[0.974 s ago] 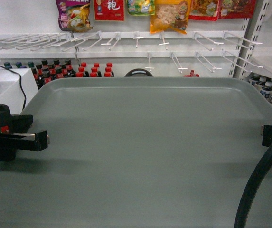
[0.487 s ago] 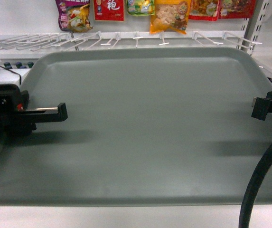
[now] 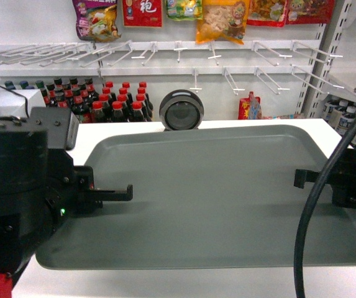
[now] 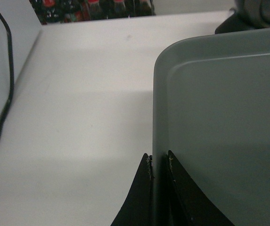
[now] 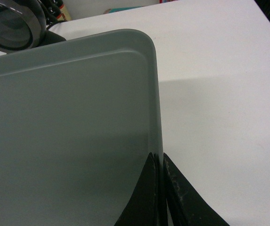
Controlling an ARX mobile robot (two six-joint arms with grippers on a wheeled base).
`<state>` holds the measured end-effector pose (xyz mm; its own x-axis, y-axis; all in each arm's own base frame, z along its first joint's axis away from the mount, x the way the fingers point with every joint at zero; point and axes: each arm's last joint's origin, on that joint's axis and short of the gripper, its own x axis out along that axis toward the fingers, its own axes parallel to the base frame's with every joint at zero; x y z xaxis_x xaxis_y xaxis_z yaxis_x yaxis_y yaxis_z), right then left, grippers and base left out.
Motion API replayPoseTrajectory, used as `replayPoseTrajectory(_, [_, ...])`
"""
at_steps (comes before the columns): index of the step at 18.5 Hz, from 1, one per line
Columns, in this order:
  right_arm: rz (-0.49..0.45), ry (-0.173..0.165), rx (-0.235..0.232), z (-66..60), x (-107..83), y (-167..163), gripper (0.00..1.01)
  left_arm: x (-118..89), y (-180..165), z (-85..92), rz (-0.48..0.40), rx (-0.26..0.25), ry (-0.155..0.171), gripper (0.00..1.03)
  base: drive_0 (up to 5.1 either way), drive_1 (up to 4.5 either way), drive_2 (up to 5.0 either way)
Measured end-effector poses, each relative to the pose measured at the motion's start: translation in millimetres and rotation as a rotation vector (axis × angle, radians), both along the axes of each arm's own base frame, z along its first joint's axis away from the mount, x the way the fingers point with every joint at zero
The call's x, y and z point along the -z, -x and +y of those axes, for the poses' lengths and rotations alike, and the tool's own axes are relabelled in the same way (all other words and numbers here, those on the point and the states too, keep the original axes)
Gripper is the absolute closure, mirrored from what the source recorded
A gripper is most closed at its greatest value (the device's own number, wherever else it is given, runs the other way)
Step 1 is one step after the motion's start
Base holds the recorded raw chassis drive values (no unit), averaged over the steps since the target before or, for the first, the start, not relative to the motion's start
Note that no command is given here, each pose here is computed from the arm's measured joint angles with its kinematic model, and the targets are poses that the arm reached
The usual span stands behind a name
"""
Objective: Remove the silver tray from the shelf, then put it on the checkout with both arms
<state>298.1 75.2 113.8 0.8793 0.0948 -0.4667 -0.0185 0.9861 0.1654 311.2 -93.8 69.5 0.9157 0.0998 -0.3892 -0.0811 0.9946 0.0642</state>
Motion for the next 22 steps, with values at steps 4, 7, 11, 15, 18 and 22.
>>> replayPoseTrajectory(4, [0.061, 0.017, 0.003, 3.8, 17.1, -14.8, 0.99, 23.9, -12.5, 0.8, 0.065, -0.009, -0.016, 0.99, 0.0, 0.0, 0.0])
replayPoseTrajectory(7, [0.137, 0.011, 0.004, 5.6, 39.4, -27.1, 0.99, 37.6, -21.5, 4.1, 0.103, -0.017, -0.025, 0.99, 0.0, 0.0, 0.0])
replayPoseTrajectory(11, [0.188, 0.036, 0.022, 14.9, 74.9, -48.8, 0.99, 49.0, -42.3, 7.9, 0.098, -0.033, -0.053, 0.99, 0.0, 0.0, 0.0])
replayPoseTrajectory(15, [0.249, 0.131, 0.029, 15.7, 83.6, -48.2, 0.52, 56.7, -39.6, 5.8, 0.12, -0.081, -0.025, 0.52, 0.0, 0.0, 0.0])
replayPoseTrajectory(18, [0.248, 0.13, 0.03, 15.5, 83.1, -48.4, 0.43, 56.1, -39.4, 6.3, 0.116, -0.084, -0.02, 0.43, 0.0, 0.0, 0.0])
replayPoseTrajectory(22, [0.244, 0.128, 0.028, 15.5, 82.3, -48.7, 0.34, 55.7, -38.8, 6.3, 0.114, -0.087, -0.012, 0.34, 0.0, 0.0, 0.0])
